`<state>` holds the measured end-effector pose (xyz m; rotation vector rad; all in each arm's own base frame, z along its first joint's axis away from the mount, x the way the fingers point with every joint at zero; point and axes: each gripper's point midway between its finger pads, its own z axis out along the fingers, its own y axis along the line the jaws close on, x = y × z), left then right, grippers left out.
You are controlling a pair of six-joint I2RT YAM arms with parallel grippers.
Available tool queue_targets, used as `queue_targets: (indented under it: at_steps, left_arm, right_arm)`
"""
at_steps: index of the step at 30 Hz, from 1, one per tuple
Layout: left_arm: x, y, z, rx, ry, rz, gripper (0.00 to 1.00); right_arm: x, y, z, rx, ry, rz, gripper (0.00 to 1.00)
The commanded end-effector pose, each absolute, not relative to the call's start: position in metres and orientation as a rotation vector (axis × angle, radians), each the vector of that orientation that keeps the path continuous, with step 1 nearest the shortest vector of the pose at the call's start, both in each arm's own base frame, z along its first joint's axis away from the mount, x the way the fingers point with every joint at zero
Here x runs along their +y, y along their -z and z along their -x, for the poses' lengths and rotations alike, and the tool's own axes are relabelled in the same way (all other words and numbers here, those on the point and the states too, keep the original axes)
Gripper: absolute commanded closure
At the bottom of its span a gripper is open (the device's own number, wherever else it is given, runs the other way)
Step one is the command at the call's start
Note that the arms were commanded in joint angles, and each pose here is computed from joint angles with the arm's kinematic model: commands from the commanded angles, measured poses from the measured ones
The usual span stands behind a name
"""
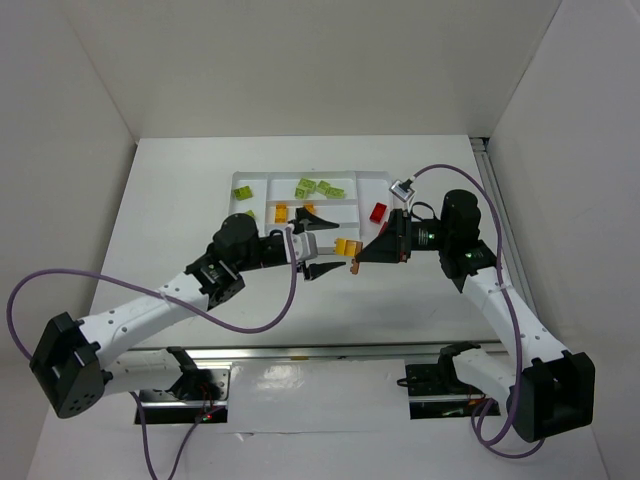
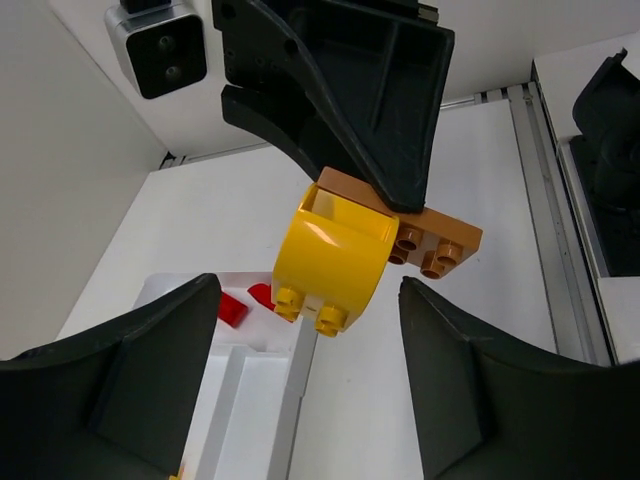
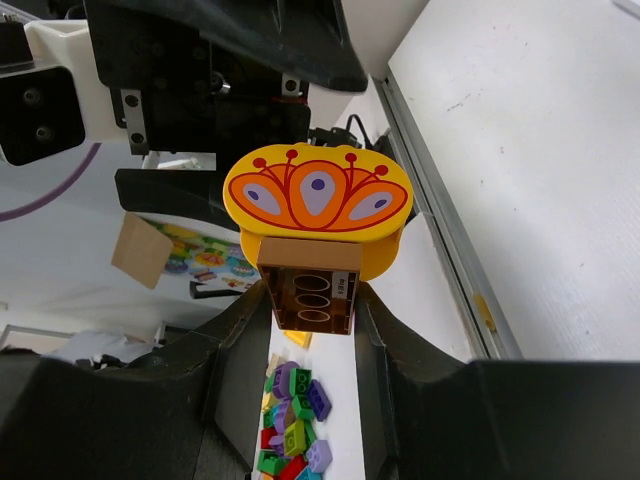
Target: Sort the legos into containers by color
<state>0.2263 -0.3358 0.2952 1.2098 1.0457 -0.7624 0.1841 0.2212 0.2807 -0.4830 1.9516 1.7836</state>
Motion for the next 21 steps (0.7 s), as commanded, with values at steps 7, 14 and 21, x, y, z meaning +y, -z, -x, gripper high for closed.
queue_targets:
  at_steps: [7,14,21]
  left_arm:
    - [-0.349,-0.317,-0.213,0.888,0.809,-1.266,0.36]
    - [-0.352,-0.317,-0.205,0.859,0.855,-1.273,0.39]
    - [-0.357,-0.320,-0.203,0.859,0.879,-1.283,0.70]
  right_arm:
    - [0.224,-0.298,-0.176,1.880,-1.781,0.580,0.91]
    - [0.226,-0.293,-0.176,1.905,-1.799,0.571,0.91]
    - [0.227,-0.287,-0.175,1.926,-1.790,0.571,0.91]
